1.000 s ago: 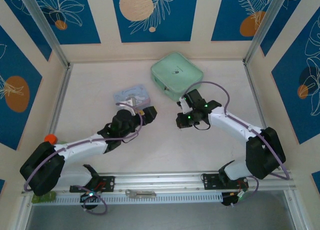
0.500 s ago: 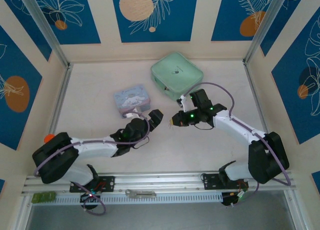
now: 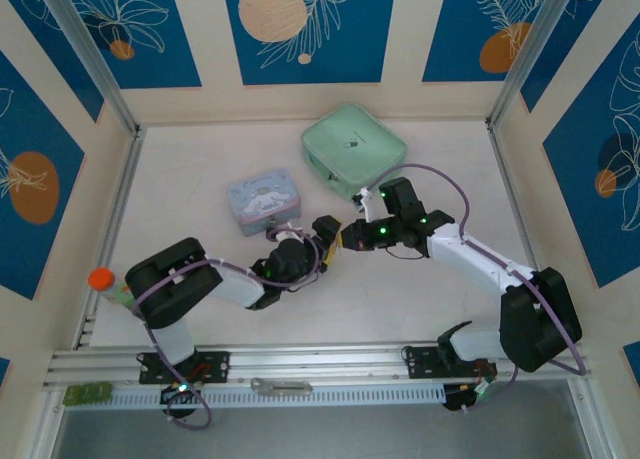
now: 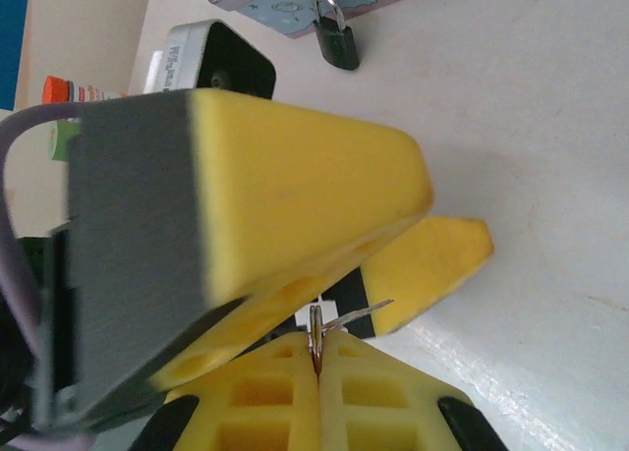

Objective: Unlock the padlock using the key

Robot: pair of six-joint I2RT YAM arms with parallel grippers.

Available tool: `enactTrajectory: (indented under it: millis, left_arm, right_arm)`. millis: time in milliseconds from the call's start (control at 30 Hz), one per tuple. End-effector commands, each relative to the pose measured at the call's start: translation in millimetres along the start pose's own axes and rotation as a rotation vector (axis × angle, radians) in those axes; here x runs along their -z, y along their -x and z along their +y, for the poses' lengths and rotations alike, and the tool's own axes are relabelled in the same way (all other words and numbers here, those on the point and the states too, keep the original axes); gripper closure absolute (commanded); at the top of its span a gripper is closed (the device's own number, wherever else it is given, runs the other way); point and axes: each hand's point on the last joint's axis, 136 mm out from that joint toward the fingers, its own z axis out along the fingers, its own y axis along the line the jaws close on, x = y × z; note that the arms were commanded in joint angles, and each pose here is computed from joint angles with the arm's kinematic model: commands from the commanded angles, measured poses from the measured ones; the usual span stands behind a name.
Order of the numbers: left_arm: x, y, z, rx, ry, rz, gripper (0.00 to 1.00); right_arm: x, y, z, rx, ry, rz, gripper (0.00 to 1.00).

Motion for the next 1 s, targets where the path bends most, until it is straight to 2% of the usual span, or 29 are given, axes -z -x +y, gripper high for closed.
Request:
enactTrajectory:
  millis: [0, 267, 700, 967]
  left_arm:
    - [2, -12, -31, 0.054, -0.113, 0.044, 0.0]
    - [6, -18, -45, 0.051, -0.154, 0.084, 0.0]
    - [17, -11, -48, -0.095, -0.091, 0.043, 0.0]
    - [13, -21, -44, -0.138, -0.074, 0.092, 0.0]
  right_arm:
    - [-2, -7, 2, -0.01, 0.02, 0.016, 1.0]
    - [-7, -6, -6, -0.012, 0.005, 0.022, 1.0]
    - [4, -14, -13, -0.012, -0.038, 0.038, 1.0]
    - [9, -8, -12, 0.02, -0.062, 0.04, 1.0]
